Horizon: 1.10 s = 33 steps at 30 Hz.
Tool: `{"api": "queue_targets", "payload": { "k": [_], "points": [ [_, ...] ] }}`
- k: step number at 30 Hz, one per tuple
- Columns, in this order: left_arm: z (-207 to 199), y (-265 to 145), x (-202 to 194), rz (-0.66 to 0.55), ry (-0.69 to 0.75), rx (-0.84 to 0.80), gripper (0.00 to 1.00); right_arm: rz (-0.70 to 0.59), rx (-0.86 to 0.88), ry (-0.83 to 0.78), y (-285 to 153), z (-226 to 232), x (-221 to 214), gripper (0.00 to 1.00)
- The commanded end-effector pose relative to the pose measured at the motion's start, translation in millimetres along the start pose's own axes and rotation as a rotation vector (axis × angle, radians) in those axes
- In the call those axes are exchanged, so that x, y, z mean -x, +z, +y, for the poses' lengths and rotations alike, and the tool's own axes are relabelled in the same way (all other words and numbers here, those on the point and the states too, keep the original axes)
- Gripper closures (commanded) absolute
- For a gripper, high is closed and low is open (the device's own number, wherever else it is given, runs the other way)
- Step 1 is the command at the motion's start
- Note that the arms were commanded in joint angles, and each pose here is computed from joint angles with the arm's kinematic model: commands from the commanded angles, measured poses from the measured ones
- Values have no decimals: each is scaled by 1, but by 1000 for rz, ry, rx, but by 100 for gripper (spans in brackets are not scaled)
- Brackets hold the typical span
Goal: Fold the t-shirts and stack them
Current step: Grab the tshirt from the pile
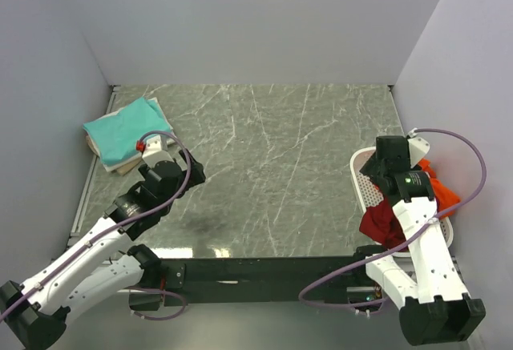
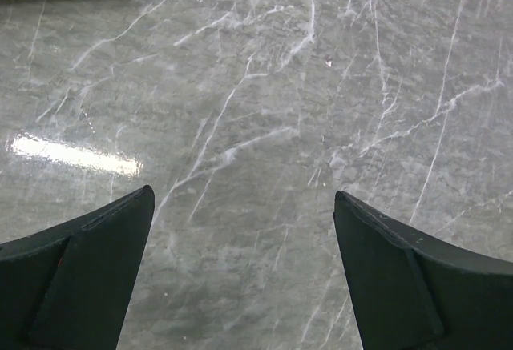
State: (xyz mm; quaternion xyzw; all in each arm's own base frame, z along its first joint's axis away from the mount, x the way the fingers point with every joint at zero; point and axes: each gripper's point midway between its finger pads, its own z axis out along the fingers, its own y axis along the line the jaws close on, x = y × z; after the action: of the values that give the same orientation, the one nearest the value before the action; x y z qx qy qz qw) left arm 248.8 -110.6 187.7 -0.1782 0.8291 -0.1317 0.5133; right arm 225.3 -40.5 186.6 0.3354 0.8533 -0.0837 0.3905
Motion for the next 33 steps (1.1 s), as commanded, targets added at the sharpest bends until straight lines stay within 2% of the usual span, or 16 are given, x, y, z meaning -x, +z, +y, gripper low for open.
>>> {"api": "queue_targets", "payload": {
  "k": [1, 12, 16, 22, 33],
  "points": [
    [-5, -5, 12, -36, -40, -23, 1, -11, -63, 22, 6, -13, 4, 27],
    [-4, -8, -3, 2, -49, -65, 1, 30, -116, 114, 39, -40, 22, 25],
    [-6, -11, 0, -4, -59, -75, 1, 60, -45, 138, 50, -26, 34, 25],
    [0, -15, 0, 1, -82, -58, 1, 83, -62, 126, 73, -23, 43, 24],
    [22, -35, 13, -92, -169, -57, 1, 66, -160, 148, 107, -28, 56, 24]
  ]
}}
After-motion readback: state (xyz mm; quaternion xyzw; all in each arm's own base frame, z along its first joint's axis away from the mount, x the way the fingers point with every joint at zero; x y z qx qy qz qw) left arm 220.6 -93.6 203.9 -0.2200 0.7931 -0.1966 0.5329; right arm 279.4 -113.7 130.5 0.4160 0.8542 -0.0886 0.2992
